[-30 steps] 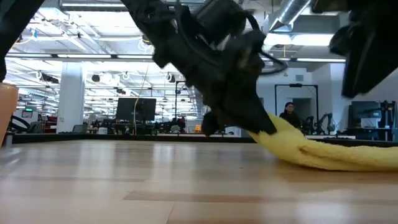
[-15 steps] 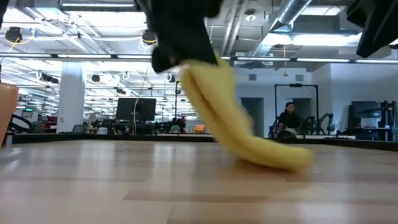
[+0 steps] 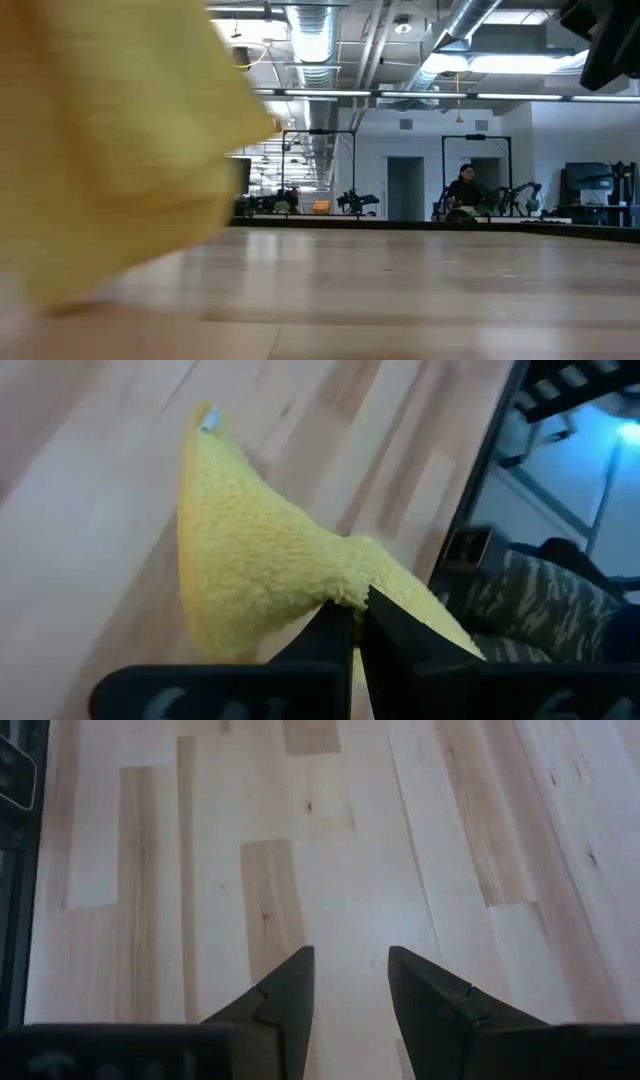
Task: Fold microfiber towels
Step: Put the yellow microfiber towel into the orange bin
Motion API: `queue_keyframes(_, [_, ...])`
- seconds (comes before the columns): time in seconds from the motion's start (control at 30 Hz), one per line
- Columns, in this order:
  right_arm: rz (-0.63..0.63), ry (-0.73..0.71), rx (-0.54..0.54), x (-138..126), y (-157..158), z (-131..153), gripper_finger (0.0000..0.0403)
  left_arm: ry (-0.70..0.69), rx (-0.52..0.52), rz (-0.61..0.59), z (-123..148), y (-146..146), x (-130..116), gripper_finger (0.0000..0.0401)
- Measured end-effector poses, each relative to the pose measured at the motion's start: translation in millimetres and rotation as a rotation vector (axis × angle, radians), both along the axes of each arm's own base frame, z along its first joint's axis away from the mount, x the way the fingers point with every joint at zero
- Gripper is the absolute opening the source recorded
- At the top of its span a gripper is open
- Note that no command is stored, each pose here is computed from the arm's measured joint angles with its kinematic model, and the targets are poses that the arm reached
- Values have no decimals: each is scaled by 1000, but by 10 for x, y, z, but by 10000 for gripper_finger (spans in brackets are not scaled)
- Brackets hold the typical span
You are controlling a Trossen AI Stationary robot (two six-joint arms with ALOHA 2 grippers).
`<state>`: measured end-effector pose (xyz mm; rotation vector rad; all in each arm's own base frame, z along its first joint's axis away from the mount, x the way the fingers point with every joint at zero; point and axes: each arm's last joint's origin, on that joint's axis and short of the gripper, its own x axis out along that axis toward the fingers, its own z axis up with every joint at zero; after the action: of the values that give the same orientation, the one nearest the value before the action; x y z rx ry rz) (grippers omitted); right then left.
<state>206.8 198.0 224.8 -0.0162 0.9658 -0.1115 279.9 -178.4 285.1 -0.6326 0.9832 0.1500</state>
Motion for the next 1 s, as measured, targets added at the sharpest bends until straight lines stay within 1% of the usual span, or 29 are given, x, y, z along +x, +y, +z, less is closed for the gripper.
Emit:
queue_keyframes(0.17, [-8,4,-4,14,-22,-2,154,120,-43,85,1,-180,-312,0])
queue_keyframes(0.23, [-13,2,-2,25,-29,-1,154,144,-66,108,-3,-257,-397,0])
queue_keyframes(0.3, [-19,3,-3,34,-42,-1,154,173,-63,120,1,-315,-513,0])
queue_keyframes(0.37, [-26,2,-2,49,-57,-1,154,171,-74,140,15,-374,-590,0])
queue_keyframes(0.43, [-37,3,-3,69,-80,-1,154,165,-57,171,35,-409,-702,0])
queue_keyframes(0.53, [-49,2,-2,94,-107,-1,154,133,-61,223,91,-441,-832,0])
queue_keyframes(0.63, [-63,3,-3,119,-137,-1,154,156,-57,270,118,-453,-997,0])
queue_keyframes(0.7, [-69,3,-3,132,-152,-1,154,204,-52,295,109,-468,-1099,0])
queue_keyframes(0.87, [-80,4,-2,152,-177,-1,154,386,-52,358,53,-502,-1323,0])
queue_keyframes(1.0, [-81,4,-2,152,-177,-1,154,444,-41,404,42,-519,-1442,0])
